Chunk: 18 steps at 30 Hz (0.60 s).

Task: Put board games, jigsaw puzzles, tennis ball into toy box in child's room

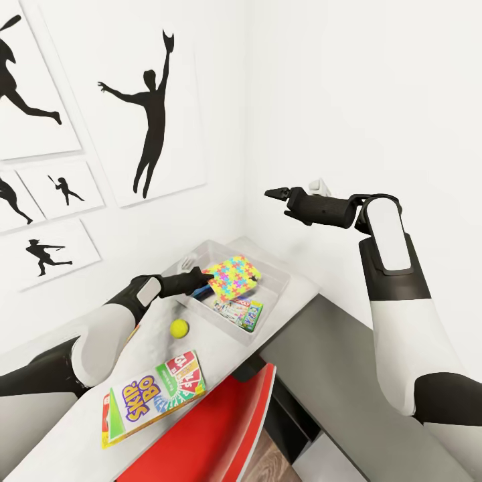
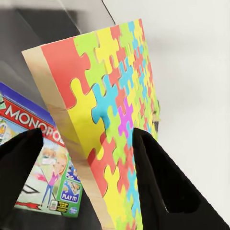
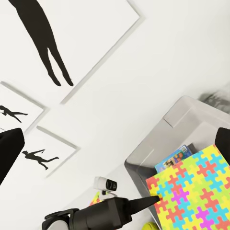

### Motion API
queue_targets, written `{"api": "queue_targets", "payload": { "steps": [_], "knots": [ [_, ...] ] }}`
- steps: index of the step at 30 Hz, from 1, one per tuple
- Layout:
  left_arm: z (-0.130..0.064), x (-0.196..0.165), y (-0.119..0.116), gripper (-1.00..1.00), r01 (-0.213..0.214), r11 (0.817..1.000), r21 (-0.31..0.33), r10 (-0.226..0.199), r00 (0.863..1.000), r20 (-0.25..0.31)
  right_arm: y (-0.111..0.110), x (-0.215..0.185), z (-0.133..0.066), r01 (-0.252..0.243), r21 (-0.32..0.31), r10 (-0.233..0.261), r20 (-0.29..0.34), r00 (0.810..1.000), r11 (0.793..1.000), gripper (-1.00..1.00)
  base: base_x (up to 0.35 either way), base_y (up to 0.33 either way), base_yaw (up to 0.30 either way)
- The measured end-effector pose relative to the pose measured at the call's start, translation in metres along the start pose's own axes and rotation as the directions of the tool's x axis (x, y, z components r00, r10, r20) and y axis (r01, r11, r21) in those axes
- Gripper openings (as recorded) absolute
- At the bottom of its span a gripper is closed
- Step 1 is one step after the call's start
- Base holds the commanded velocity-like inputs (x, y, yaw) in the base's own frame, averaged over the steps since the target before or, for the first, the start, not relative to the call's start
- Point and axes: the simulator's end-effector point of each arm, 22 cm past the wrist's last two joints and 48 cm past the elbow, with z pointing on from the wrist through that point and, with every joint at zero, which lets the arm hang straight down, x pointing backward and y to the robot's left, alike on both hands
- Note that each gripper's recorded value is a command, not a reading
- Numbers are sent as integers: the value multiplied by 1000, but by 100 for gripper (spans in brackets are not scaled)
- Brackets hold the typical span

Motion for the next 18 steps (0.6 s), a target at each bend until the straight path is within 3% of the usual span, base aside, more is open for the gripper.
{"api": "queue_targets", "payload": {
  "steps": [18],
  "knots": [
    [1,1,0,100,-1,1000,-1,1,1000,-2,-4,5,1,-7,4,7,-6,1000,1000,100,0,0,0]
  ]
}}
